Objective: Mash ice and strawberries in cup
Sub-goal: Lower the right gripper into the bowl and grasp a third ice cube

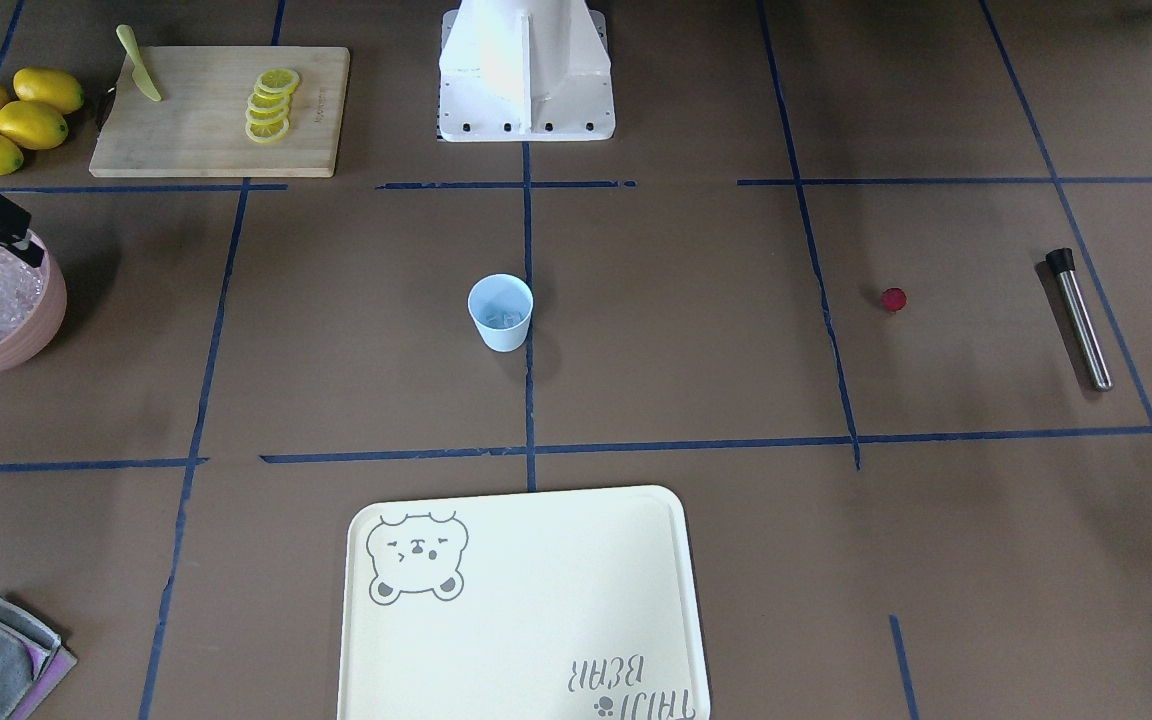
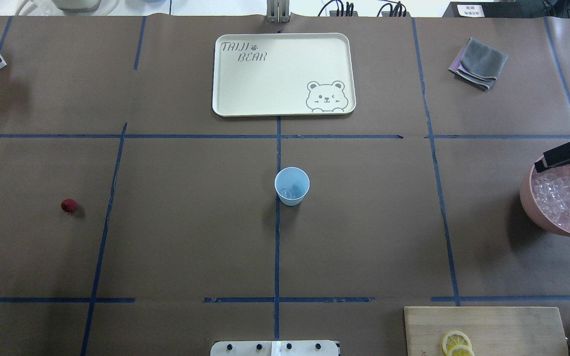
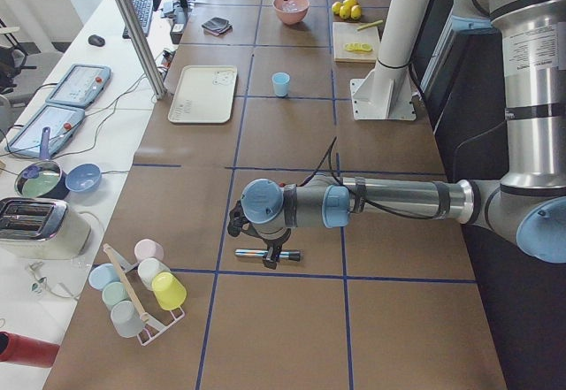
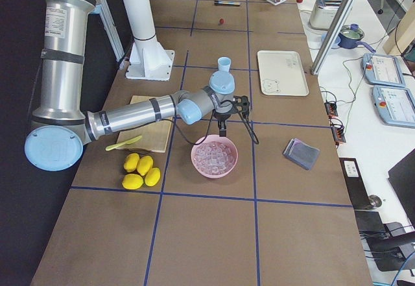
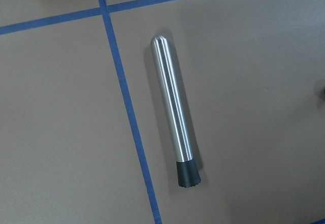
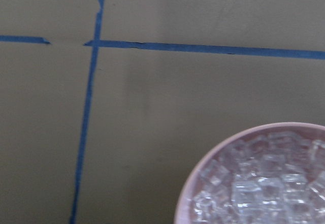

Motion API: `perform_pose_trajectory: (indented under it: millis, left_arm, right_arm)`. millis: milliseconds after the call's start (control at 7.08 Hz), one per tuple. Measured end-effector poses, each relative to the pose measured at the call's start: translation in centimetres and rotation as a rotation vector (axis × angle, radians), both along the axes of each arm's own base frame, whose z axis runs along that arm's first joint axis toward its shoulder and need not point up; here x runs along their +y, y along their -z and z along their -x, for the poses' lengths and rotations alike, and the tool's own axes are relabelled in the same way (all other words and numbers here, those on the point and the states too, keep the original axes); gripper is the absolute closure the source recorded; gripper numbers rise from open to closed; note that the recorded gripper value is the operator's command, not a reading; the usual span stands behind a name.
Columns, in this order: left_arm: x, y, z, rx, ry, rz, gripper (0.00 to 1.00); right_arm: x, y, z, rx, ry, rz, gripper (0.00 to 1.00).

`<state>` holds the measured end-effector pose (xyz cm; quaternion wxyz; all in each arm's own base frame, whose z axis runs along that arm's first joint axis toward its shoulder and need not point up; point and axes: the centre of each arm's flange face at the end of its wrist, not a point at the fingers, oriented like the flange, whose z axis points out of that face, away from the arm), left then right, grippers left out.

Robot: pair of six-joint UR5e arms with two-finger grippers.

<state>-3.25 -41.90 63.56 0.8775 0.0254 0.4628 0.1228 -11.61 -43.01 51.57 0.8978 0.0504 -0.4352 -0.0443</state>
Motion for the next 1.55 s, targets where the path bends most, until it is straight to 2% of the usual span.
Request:
perform_pose_trajectory:
  millis: [424, 989, 1271, 1413, 1554]
  left_arm:
    - [0.1, 0.0, 0.0, 0.006, 0.000, 0.001, 0.00]
    - [0.2, -0.1, 0.0, 0.007, 0.000, 0.003, 0.00]
    - [0.2, -0.1, 0.0, 0.007, 0.000, 0.003, 0.00]
    - [0.2, -0.1, 0.0, 0.007, 0.000, 0.003, 0.00]
    - [0.2, -0.1, 0.0, 0.007, 0.000, 0.003, 0.00]
  right_arm:
    - [0.4, -4.2, -1.3, 0.074, 0.073, -0.076, 0.00]
    - [0.6, -6.3, -0.3, 0.145, 0.096, -0.083, 0.02]
    - [1.0, -7.8, 1.0, 0.166, 0.124, -0.063, 0.07]
    - [1.1, -8.5, 1.2, 0.173, 0.130, -0.053, 0.14]
    - [1.3, -8.9, 1.2, 0.177, 0.133, -0.046, 0.26]
